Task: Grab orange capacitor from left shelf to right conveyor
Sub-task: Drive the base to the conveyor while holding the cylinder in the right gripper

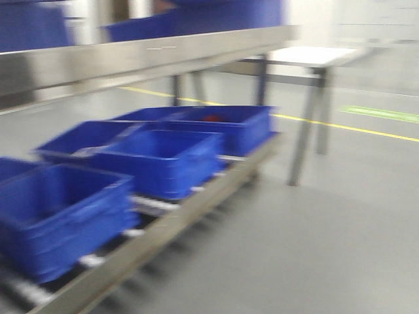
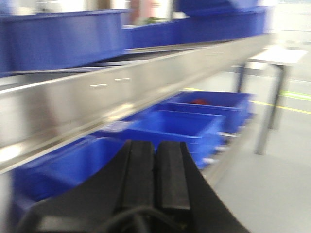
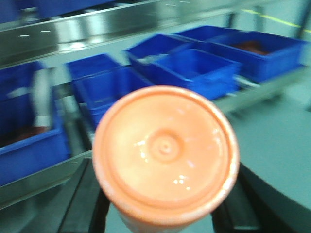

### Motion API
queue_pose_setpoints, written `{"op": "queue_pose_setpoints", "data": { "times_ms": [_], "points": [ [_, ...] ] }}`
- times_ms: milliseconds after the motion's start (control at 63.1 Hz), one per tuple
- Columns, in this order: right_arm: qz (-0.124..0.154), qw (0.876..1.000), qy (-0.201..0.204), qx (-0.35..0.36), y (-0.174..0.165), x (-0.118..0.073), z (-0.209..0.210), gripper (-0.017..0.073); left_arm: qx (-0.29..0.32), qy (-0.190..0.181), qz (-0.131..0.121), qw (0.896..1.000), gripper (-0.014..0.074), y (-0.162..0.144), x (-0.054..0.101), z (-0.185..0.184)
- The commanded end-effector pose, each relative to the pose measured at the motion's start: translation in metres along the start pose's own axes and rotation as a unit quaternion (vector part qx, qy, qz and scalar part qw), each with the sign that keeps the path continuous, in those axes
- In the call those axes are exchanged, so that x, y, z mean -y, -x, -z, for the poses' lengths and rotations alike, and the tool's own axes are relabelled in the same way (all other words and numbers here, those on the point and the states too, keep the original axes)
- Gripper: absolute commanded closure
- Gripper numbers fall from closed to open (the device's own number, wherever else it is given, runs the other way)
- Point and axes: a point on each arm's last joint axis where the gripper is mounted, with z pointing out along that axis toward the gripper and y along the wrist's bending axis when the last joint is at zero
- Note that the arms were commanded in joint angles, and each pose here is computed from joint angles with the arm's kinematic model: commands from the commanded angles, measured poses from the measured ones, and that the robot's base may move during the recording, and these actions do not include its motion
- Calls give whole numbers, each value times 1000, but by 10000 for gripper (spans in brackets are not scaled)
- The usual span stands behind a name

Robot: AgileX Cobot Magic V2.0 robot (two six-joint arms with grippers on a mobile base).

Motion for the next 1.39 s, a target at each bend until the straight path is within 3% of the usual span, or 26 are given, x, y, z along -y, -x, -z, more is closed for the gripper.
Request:
{"op": "queue_pose_setpoints", "data": {
  "times_ms": [0, 1378],
  "points": [
    [11, 999, 10, 50, 15, -3, 3, 516, 40, -3, 3, 999, 699, 10, 0, 0],
    [11, 999, 9, 50, 15, -3, 3, 516, 40, -3, 3, 999, 699, 10, 0, 0]
  ]
}}
